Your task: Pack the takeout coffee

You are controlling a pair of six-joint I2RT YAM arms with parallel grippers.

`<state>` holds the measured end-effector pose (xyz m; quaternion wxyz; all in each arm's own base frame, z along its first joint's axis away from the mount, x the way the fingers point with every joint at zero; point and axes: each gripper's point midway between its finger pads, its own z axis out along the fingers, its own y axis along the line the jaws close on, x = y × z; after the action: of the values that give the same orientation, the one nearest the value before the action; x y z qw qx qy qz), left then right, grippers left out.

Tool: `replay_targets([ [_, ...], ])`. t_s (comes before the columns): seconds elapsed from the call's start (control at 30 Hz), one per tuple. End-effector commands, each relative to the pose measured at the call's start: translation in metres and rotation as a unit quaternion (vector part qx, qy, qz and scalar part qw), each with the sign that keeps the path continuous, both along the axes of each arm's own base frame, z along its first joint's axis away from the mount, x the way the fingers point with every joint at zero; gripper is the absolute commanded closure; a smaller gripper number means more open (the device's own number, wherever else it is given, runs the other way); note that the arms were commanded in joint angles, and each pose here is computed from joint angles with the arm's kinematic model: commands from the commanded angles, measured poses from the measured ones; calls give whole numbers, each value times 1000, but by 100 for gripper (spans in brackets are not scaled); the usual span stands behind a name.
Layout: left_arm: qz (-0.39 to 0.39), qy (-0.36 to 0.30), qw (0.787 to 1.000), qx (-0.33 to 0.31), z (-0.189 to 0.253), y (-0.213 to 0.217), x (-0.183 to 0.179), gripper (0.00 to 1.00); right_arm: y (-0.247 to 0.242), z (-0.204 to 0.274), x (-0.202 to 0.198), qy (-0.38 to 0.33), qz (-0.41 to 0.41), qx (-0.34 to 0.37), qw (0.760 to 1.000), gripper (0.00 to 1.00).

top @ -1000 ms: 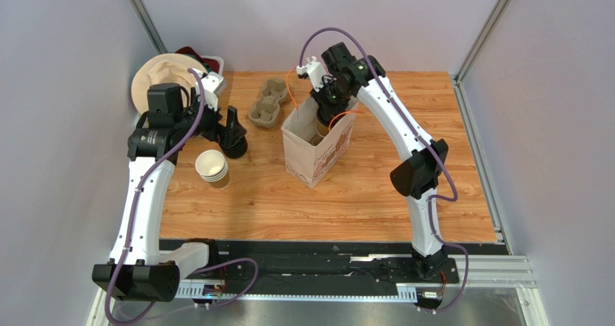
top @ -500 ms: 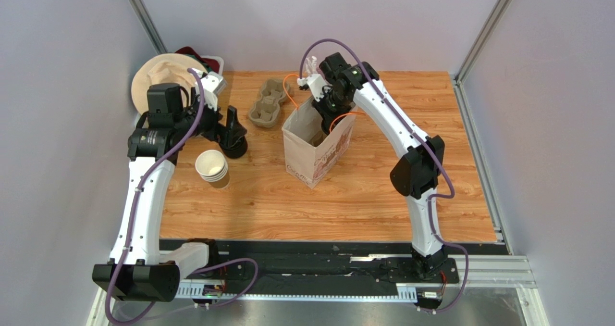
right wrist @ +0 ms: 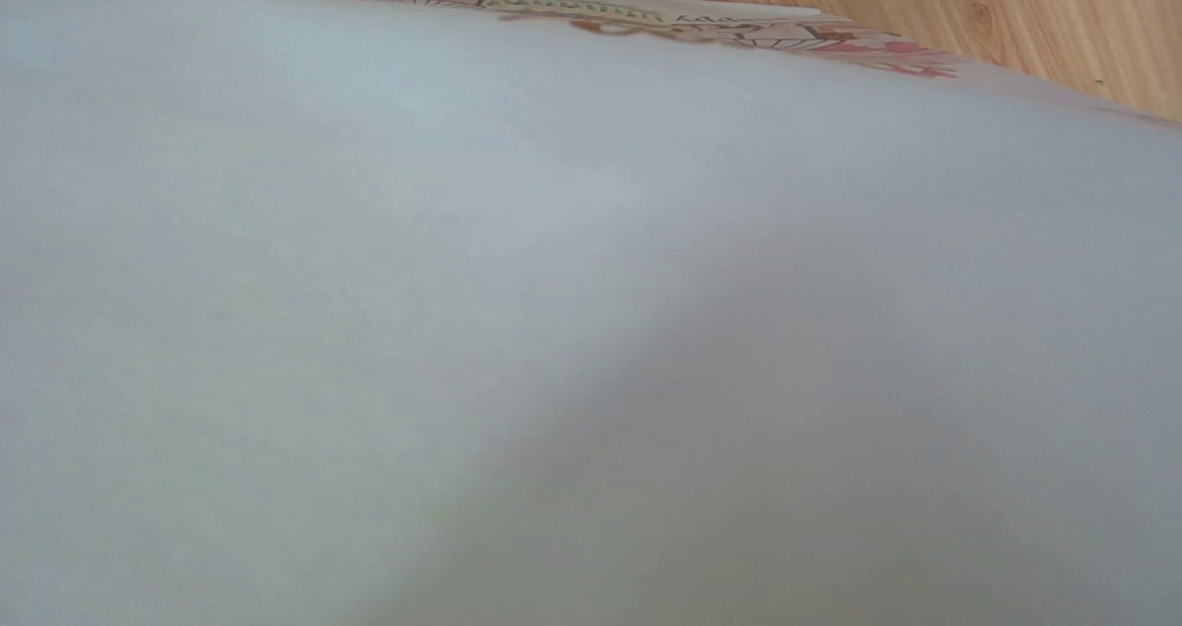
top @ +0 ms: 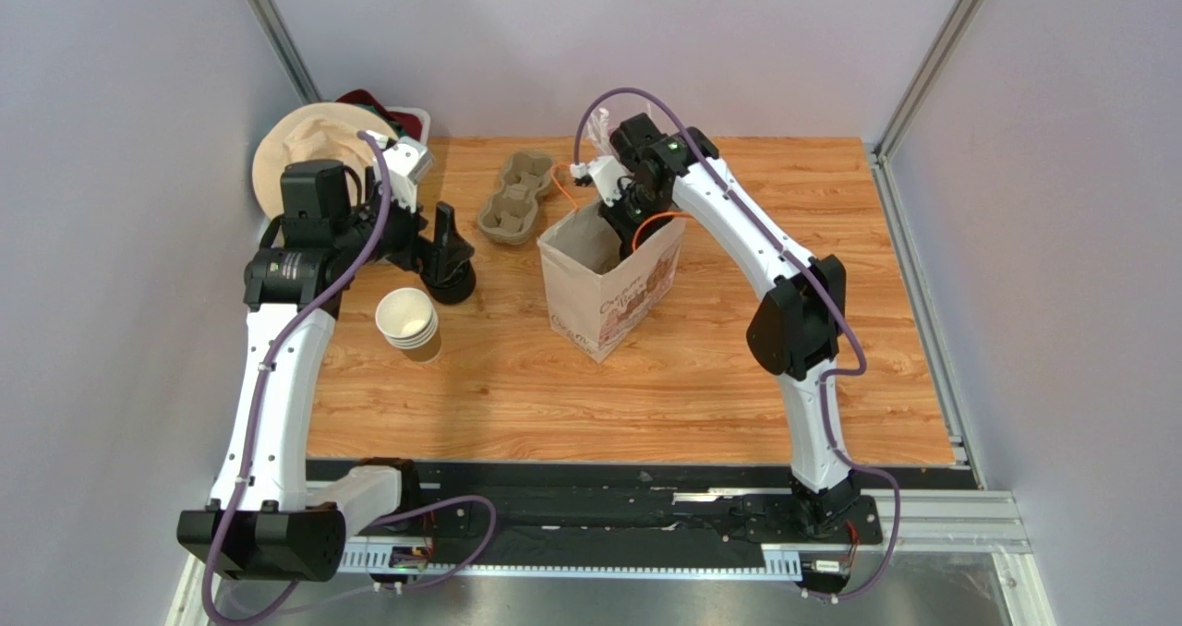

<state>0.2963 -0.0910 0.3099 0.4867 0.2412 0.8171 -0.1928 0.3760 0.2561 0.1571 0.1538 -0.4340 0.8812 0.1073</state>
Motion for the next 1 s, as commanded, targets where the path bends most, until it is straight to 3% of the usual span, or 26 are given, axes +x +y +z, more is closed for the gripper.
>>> replay_targets([
  [0.0, -2, -25, 1000, -9, 12, -1, -2, 1, -13, -21, -17, 44, -9, -44, 998, 100],
  [0.37, -4, -27, 1000, -10, 12, -1, -2, 1, -19, -41, -20, 51, -9, -70, 996, 100],
  [0.97, -19, -20, 999, -26, 15, -8, -4, 1, -4, 49, -15, -47, 12, 18, 999, 100],
])
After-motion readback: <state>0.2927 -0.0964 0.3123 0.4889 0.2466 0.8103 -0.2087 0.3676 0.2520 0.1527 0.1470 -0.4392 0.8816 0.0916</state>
